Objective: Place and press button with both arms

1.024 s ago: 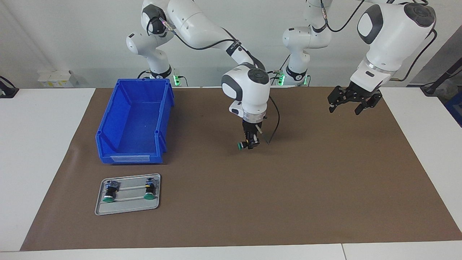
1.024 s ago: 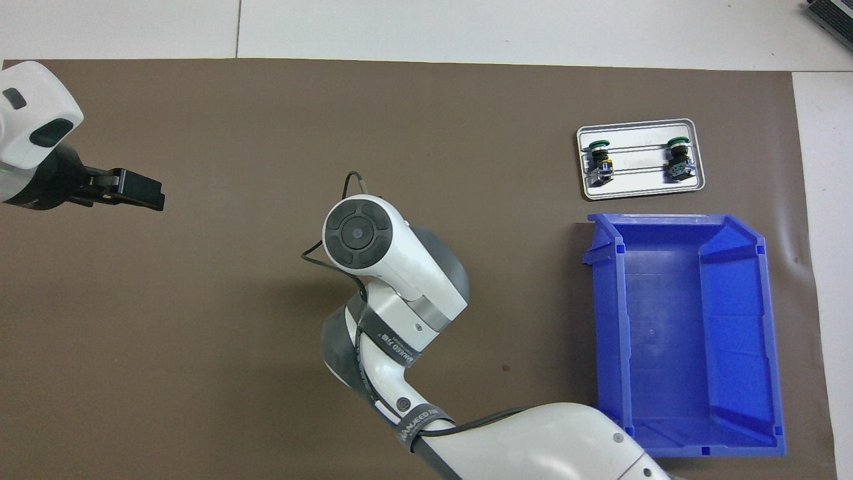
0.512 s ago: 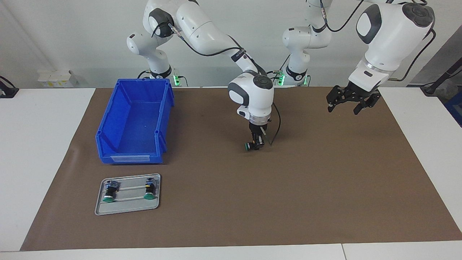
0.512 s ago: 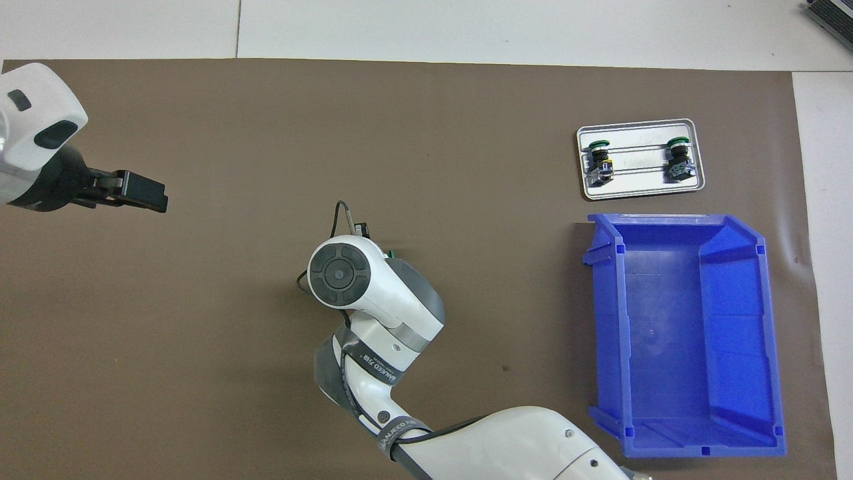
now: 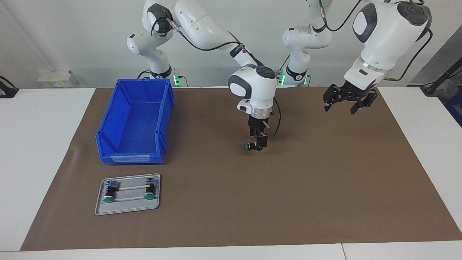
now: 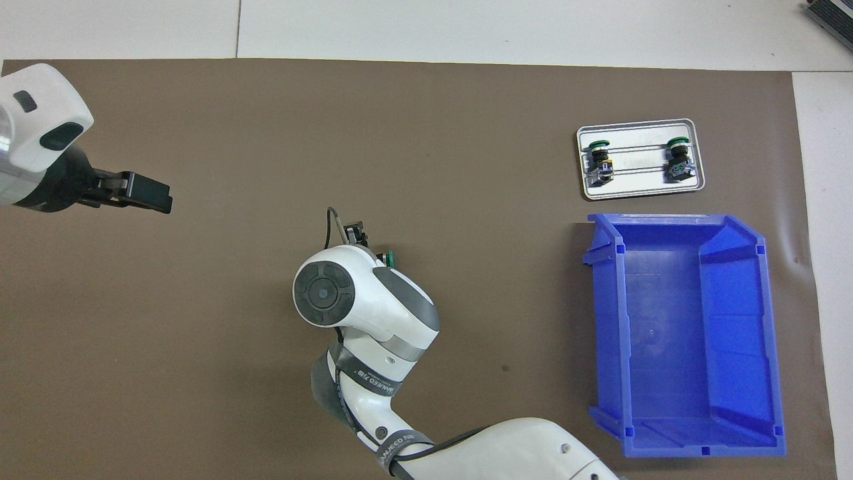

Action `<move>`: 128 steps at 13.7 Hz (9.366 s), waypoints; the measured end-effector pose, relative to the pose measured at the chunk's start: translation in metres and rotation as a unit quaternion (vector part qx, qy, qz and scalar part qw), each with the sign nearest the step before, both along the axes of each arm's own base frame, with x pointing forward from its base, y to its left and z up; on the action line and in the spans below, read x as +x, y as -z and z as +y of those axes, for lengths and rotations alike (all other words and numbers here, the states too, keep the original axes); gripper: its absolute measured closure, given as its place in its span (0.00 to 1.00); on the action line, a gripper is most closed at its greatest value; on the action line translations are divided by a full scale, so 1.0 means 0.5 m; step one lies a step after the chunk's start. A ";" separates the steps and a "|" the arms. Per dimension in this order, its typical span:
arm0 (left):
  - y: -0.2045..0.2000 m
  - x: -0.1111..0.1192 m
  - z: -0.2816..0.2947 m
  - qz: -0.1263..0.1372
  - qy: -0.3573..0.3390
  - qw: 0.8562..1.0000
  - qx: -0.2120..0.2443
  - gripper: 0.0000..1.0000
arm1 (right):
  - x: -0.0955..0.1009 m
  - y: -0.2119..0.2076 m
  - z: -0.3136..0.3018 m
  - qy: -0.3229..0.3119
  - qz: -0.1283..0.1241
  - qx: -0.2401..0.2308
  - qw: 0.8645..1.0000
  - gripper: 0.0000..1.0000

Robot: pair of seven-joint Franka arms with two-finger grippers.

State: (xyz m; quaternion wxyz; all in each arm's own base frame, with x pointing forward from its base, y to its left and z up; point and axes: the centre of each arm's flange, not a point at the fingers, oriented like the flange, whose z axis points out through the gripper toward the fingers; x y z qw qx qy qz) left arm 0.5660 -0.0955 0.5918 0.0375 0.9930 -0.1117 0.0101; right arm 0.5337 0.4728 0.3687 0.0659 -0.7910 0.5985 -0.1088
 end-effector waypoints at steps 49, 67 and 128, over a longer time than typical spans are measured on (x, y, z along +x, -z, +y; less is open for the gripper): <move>0.610 -0.146 -0.483 -0.137 0.517 0.845 0.018 0.29 | 0.019 -0.490 -0.952 -0.561 0.126 -0.090 0.813 0.00; 0.563 -0.090 -0.460 -0.171 0.460 0.871 -0.016 0.65 | 0.014 -0.491 -0.942 -0.560 0.125 -0.065 0.816 0.00; 0.790 -0.250 -0.025 -0.421 0.376 0.652 -0.506 0.65 | 0.014 -0.491 -0.941 -0.561 0.125 -0.065 0.816 0.00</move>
